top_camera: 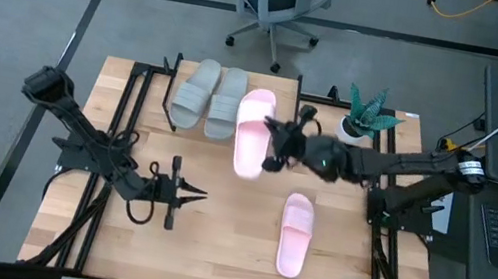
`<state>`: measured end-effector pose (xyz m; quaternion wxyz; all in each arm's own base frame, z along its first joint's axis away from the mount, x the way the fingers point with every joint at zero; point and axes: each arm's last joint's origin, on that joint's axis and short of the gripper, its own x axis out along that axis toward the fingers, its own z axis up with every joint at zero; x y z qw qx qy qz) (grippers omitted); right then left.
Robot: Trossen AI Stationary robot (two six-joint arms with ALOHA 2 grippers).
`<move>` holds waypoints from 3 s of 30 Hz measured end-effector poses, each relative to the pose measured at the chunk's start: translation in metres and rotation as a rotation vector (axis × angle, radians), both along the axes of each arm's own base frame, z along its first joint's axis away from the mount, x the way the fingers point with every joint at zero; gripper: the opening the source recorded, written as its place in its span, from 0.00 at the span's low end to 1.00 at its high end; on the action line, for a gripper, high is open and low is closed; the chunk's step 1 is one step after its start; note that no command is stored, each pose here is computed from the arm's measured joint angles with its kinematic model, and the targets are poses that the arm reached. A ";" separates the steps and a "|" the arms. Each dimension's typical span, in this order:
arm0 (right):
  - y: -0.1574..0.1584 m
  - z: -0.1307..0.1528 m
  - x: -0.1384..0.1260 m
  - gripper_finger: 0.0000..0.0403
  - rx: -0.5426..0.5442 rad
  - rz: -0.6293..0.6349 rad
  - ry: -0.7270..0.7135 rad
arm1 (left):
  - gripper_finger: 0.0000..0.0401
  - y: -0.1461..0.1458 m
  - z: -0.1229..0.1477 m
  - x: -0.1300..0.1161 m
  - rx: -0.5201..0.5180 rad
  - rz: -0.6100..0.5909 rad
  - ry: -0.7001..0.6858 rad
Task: Pick and place slides into the shelf
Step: Put the left pink slipper on the shelf
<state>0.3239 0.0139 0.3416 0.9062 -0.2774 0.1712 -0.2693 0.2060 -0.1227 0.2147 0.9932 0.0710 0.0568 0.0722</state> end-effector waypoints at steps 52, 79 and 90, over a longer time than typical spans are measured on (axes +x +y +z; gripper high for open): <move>-0.155 -0.021 0.010 0.04 0.122 -0.011 0.184 | 0.08 0.010 -0.007 -0.002 0.068 0.019 0.050; -0.166 -0.043 0.020 0.04 0.147 -0.027 0.242 | 0.08 0.010 -0.008 -0.003 0.072 0.020 0.056; -0.166 -0.043 0.021 0.04 0.144 -0.024 0.233 | 0.08 0.010 -0.008 -0.002 0.072 0.020 0.055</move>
